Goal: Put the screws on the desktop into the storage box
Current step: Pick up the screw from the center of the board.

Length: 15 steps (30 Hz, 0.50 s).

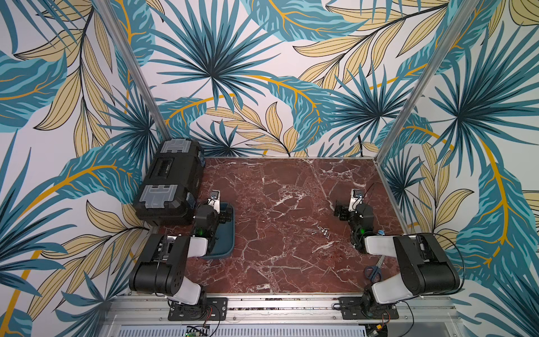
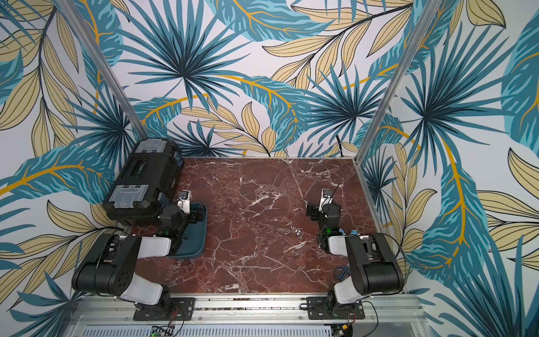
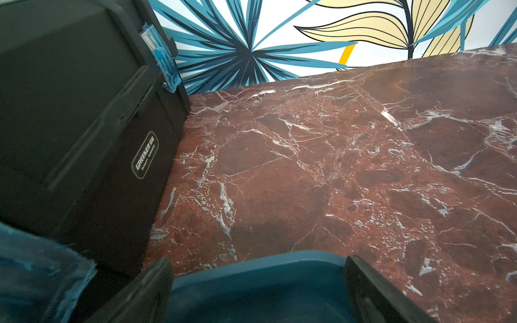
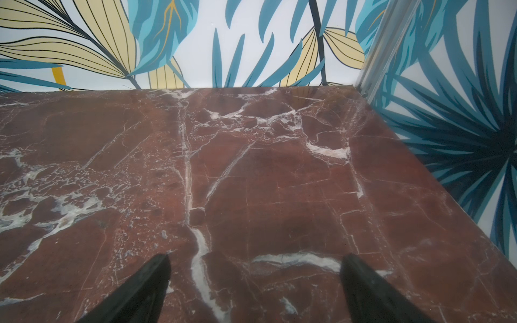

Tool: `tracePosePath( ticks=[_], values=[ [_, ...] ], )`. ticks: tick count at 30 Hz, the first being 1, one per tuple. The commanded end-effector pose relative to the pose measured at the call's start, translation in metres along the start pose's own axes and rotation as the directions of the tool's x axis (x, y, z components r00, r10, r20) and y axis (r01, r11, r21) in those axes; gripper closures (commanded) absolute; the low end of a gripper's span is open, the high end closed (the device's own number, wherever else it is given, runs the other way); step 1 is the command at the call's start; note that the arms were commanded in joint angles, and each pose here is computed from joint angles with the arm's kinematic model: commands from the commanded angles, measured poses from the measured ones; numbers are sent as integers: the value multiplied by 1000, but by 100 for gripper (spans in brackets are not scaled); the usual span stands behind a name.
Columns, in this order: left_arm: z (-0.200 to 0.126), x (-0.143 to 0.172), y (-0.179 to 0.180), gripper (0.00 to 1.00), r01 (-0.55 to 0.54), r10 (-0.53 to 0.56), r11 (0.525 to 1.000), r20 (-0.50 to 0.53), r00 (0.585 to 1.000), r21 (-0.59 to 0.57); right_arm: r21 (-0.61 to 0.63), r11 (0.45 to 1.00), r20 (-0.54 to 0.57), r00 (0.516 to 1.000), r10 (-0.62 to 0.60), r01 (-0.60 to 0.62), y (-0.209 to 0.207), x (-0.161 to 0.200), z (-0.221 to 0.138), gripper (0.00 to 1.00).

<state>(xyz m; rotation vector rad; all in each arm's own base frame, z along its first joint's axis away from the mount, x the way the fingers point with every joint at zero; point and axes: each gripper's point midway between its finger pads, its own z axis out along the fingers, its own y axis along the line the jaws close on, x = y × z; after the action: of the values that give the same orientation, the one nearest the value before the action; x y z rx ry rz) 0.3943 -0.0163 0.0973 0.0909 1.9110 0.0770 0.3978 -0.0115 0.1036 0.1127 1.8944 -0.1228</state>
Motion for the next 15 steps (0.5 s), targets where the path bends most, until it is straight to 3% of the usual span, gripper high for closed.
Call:
tracePosePath(
  ticks=[1, 5, 8, 13, 15],
  values=[
    [2, -24, 5, 0, 3, -1, 1000, 65, 998, -19, -7, 1000, 14, 1000, 12, -12, 1, -6, 0, 1],
    [-23, -45, 20, 0, 42, -35, 995, 73, 997, -92, -13, 1000, 10, 1000, 16, -16, 1, -6, 1, 1],
    [-44, -50, 26, 0, 127, -121, 985, 64, 991, -116, -21, 999, 6, 1000, 29, -29, -1, -6, 1, 1],
    [-79, -68, 53, 0, 339, -346, 907, 20, 938, -251, 24, 999, -4, 1000, 26, -26, -8, -31, -13, 1],
    [-95, -69, 62, 0, 429, -453, 847, -4, 892, -313, 99, 986, -62, 988, 138, -131, -20, -44, -25, 0]
  ],
)
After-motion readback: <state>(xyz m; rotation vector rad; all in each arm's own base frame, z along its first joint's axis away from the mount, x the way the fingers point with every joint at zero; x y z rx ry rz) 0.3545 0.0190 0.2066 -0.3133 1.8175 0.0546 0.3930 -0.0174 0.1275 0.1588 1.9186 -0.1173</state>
